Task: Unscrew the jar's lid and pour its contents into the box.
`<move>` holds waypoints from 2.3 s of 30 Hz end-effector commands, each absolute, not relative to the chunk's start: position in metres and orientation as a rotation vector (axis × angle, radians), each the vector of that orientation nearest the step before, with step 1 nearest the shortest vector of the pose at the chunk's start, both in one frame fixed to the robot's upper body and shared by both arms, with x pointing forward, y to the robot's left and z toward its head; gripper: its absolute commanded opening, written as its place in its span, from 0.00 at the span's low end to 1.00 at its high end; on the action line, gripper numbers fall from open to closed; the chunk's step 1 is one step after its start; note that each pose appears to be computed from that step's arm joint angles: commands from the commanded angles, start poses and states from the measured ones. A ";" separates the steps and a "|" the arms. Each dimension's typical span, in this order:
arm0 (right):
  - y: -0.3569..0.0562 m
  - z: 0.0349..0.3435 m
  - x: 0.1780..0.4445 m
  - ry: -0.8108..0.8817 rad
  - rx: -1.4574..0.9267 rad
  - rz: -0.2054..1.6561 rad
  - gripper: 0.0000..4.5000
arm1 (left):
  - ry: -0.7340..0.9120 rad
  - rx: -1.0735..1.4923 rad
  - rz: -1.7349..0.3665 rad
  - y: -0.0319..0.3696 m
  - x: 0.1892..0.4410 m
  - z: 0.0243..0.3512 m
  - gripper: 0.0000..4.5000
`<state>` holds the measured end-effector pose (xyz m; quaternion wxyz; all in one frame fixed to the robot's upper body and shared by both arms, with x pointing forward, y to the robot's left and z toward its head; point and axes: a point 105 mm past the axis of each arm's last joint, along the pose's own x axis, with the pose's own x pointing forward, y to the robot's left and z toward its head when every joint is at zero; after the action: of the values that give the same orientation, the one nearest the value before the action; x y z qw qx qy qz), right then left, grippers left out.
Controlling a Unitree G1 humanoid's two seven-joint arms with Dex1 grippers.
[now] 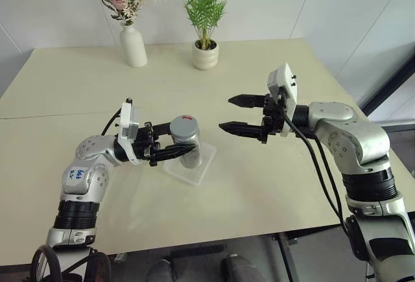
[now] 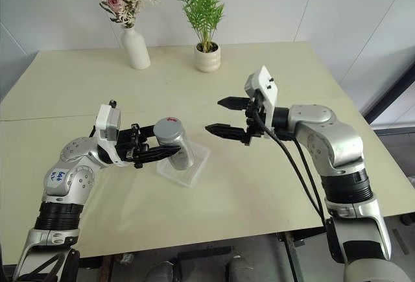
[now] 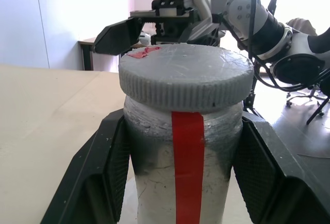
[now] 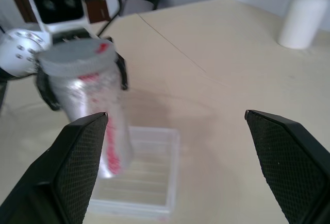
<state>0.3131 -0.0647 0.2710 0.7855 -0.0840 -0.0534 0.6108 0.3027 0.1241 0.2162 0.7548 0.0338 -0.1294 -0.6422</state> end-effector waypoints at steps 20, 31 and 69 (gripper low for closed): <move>0.006 0.273 0.300 -0.140 -0.195 1.440 0.99 | -0.329 0.108 -1.423 0.121 0.296 0.225 0.54; 0.007 0.274 0.308 -0.139 -0.187 1.400 0.99 | -0.321 0.106 -1.422 0.121 0.296 0.223 0.54; -0.050 0.277 0.320 -0.125 -0.218 1.277 0.99 | -0.338 0.124 -1.424 0.120 0.300 0.227 0.54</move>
<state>0.3190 -0.0423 0.2684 0.7889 -0.0995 -0.0392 0.6052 0.3038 0.1242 0.2160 0.7548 0.0346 -0.1317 -0.6416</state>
